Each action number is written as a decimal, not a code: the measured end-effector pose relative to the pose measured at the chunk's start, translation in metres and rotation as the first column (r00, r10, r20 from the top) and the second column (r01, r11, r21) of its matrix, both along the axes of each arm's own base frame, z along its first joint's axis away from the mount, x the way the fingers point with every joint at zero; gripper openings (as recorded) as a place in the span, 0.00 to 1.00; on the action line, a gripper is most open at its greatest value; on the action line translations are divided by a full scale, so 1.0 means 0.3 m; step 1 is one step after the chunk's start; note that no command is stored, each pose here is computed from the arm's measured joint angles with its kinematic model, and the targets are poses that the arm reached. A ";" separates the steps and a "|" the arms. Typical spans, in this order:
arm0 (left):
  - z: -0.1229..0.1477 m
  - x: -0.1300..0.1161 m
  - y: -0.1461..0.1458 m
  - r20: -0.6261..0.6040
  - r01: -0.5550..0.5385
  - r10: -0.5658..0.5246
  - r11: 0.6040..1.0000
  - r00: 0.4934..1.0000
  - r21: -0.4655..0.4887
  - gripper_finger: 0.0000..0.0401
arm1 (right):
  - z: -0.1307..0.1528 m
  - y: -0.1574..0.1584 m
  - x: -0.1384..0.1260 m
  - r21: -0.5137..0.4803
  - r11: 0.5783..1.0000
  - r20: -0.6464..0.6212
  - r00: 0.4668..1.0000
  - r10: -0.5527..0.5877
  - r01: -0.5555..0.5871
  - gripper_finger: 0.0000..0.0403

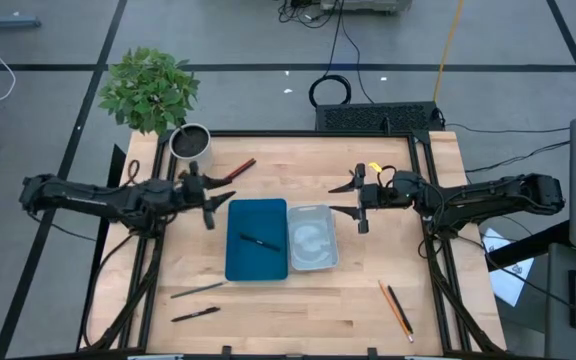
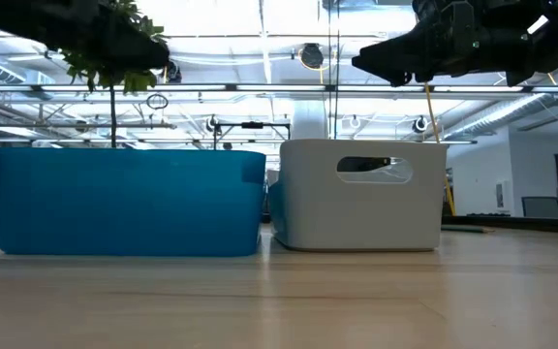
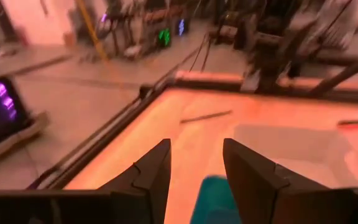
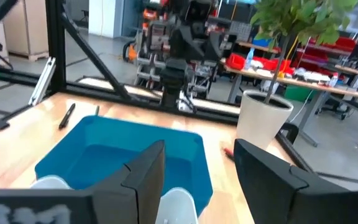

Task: Sort pens & pencils
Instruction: Put the bottom right black pen into the blue bin

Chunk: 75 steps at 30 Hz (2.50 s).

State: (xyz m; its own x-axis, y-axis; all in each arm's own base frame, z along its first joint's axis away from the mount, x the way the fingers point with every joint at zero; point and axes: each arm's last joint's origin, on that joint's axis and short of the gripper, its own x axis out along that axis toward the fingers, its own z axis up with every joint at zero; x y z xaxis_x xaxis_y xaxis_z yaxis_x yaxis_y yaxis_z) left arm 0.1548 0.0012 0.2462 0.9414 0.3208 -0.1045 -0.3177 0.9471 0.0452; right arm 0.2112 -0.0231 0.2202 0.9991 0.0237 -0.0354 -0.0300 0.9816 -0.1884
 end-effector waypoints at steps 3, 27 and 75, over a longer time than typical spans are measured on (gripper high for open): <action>-0.011 -0.029 0.005 0.060 0.035 -0.035 0.999 0.998 -0.001 0.38 | 0.003 0.000 0.000 0.003 1.000 0.009 1.000 -0.001 0.000 0.45; -0.004 -0.035 0.005 0.070 0.056 -0.058 0.998 0.996 0.031 0.38 | -0.053 0.016 -0.005 0.266 0.964 -0.170 0.985 0.025 0.021 0.45; -0.016 -0.035 0.005 0.042 0.056 -0.056 0.998 0.998 0.003 0.38 | -0.276 0.547 -0.135 0.130 0.546 -0.964 -0.024 0.266 0.828 0.26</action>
